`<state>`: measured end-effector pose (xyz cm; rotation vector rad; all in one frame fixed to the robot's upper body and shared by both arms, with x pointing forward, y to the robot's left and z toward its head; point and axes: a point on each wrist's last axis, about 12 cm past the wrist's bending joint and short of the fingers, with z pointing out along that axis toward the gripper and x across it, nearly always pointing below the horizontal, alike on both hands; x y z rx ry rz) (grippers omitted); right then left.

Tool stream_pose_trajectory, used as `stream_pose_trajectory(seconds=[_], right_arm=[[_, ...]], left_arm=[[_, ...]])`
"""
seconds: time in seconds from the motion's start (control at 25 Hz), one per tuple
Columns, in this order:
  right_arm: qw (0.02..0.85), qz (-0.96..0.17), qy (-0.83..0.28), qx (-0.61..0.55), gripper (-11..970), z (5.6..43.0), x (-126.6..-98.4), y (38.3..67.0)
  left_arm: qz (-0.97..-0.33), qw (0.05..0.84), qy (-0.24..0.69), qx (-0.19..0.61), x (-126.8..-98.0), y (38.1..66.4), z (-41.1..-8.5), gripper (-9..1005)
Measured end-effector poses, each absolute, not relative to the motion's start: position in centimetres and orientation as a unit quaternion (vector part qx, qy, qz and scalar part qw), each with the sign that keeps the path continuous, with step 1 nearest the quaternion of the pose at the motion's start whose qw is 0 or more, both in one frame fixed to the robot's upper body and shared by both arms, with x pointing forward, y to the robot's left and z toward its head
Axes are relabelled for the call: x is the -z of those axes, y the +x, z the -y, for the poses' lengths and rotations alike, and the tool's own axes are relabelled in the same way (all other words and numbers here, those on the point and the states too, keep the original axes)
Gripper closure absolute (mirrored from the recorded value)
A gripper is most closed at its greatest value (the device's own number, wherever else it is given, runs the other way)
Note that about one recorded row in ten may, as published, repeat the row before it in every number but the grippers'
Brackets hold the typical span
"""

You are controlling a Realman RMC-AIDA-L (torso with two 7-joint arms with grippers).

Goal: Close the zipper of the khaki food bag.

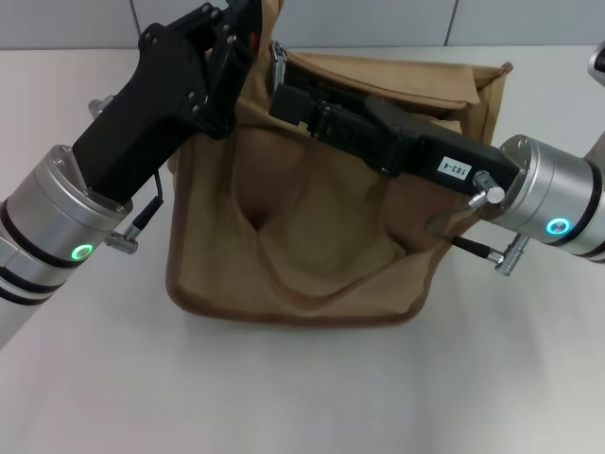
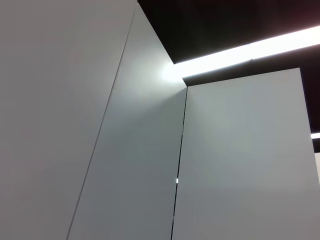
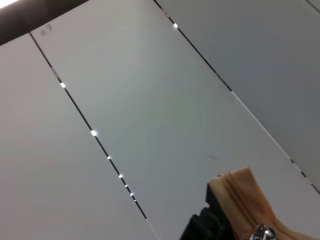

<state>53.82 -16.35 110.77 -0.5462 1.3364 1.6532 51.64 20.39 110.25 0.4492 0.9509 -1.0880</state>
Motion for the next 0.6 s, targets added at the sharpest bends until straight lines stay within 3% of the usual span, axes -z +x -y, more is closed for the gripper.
stream_pose_trajectory(seconds=[0.6], right_arm=[[0.455,-0.545,-0.224,-0.668,479,15.92,-110.95,54.2]], left_arm=[[-0.438,0.725,0.2,0.492,-110.01,51.55,-20.43,895]])
